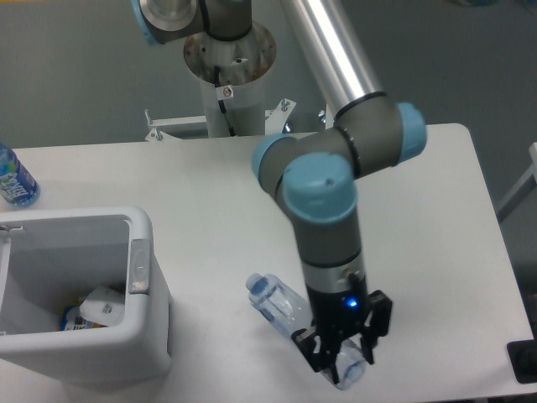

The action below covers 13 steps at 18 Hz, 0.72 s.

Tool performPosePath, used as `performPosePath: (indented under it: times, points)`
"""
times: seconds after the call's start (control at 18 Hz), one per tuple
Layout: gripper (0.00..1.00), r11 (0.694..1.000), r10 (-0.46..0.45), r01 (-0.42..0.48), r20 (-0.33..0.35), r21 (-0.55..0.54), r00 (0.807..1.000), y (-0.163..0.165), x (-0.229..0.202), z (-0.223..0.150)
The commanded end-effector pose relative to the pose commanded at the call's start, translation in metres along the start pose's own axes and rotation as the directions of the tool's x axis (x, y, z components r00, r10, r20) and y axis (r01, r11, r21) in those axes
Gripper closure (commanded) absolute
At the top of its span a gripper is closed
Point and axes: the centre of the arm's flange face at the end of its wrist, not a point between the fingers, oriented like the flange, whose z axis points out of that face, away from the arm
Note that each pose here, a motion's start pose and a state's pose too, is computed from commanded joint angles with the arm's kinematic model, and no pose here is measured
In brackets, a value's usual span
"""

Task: Place the trash in the trash can
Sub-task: 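Close the gripper on the bottle and rotate it lengthwise, then lift the bottle and carry it down into the white bin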

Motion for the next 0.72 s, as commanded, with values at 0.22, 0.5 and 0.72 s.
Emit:
performPosePath:
  times: [0.22, 0.5, 0.72]
  points:
    - [0.51, 0.992, 0.012, -0.010, -0.015, 0.123, 1.000, -0.024, 0.005, -0.038]
    - [0.52, 0.973, 0.048, -0.026, -0.093, 0.227, 0.994, -0.038, 0.024, -0.088]
    - [0.52, 0.948, 0.101, -0.056, -0.130, 0.313, 0.986, -0.045, 0.057, -0.147]
